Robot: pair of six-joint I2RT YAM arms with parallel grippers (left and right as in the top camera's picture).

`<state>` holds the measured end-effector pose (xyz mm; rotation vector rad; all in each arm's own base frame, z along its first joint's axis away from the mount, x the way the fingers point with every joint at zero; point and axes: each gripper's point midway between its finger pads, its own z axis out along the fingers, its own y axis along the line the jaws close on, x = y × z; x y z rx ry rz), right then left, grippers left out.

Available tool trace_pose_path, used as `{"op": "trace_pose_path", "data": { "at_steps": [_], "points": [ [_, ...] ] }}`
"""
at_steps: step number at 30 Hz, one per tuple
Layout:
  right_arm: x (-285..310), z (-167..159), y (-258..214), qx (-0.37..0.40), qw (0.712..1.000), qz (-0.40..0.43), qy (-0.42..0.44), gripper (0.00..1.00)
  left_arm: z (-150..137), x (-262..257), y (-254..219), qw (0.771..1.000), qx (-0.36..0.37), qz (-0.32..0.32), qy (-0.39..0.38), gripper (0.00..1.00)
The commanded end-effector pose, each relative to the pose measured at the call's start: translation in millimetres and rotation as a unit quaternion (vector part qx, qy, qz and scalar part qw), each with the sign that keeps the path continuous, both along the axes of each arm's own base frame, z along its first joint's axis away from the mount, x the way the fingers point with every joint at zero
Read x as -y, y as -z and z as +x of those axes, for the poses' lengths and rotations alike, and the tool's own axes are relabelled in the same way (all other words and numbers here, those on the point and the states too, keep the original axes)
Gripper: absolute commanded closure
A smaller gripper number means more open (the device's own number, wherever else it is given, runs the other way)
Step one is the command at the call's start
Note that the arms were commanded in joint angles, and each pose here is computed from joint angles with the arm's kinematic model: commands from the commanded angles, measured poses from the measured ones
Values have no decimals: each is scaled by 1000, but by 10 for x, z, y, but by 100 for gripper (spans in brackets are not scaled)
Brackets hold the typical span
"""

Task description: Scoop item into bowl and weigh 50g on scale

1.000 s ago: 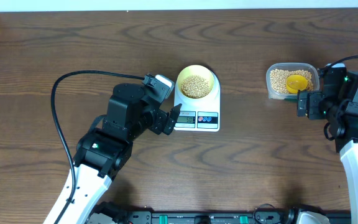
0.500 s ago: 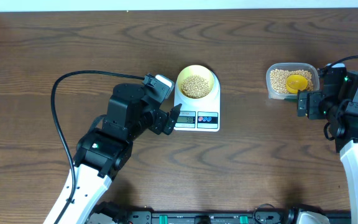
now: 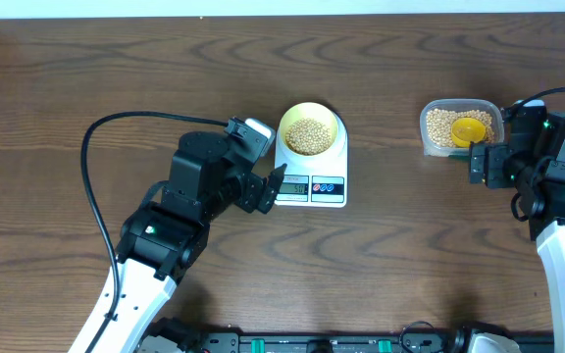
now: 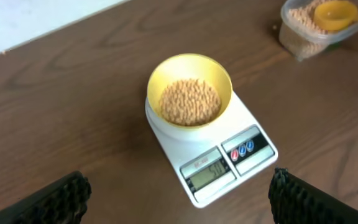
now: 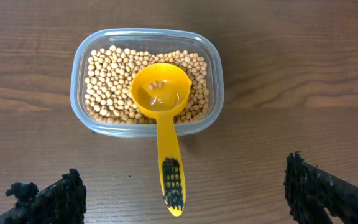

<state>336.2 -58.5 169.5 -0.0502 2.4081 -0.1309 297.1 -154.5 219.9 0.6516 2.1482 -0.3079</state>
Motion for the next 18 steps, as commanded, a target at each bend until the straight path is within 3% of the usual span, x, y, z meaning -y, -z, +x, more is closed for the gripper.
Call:
{"op": "trace_pose_path", "data": {
  "at_steps": [1,3,4,12,18],
  "points": [
    [-3,-4,-67,9,1000,-4,-6,1,-58,-40,74,1000,-18,6,-4,6],
    [-3,-4,-67,9,1000,-4,-6,1,-107,-52,122,999,-29,12,-3,7],
    [-3,-4,-67,9,1000,-4,-6,1,-128,-61,126,999,-32,13,-3,1],
    [-3,-3,-67,9,1000,-4,-6,1,-299,-230,216,999,-29,15,-25,2],
    [-3,-4,-67,9,1000,-4,-6,1,-401,-438,398,996,-21,-37,-77,2]
  ]
}}
